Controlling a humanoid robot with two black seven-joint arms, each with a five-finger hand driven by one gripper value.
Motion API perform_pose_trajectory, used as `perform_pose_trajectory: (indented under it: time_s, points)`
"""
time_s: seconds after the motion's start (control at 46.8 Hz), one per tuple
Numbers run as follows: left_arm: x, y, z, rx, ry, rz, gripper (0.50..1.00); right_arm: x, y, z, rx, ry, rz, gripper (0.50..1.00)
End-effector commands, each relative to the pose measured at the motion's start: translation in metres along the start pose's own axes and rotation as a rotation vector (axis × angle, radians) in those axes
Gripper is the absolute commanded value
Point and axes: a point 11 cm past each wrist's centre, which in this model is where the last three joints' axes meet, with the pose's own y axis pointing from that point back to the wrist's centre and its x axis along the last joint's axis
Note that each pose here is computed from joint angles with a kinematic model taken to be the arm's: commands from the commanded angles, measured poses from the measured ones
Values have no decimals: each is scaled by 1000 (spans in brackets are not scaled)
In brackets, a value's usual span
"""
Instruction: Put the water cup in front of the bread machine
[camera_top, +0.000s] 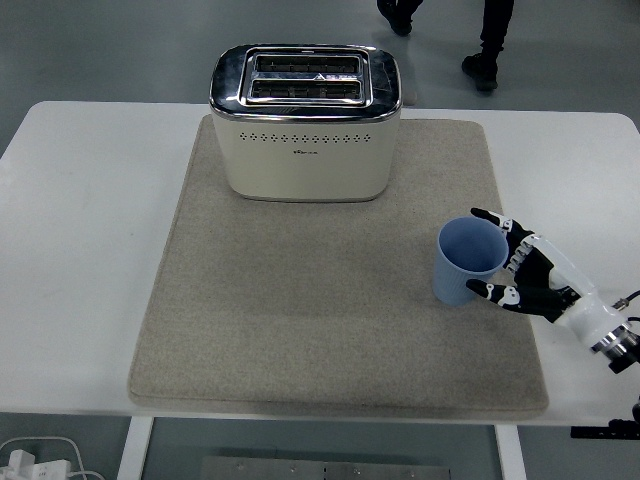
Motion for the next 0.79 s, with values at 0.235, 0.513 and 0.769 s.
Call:
perform_pose_trajectory:
  time_s: [0.235,0.513,0.769]
  points:
    - [0,0,0,0,0,0,1000,-8,-5,2,10,-18,-1,924]
    - [0,0,0,0,0,0,1000,-19,-13,8,21,-30,-3,924]
    - [0,0,0,0,0,0,1000,-16,-13,12,12,-30,10,924]
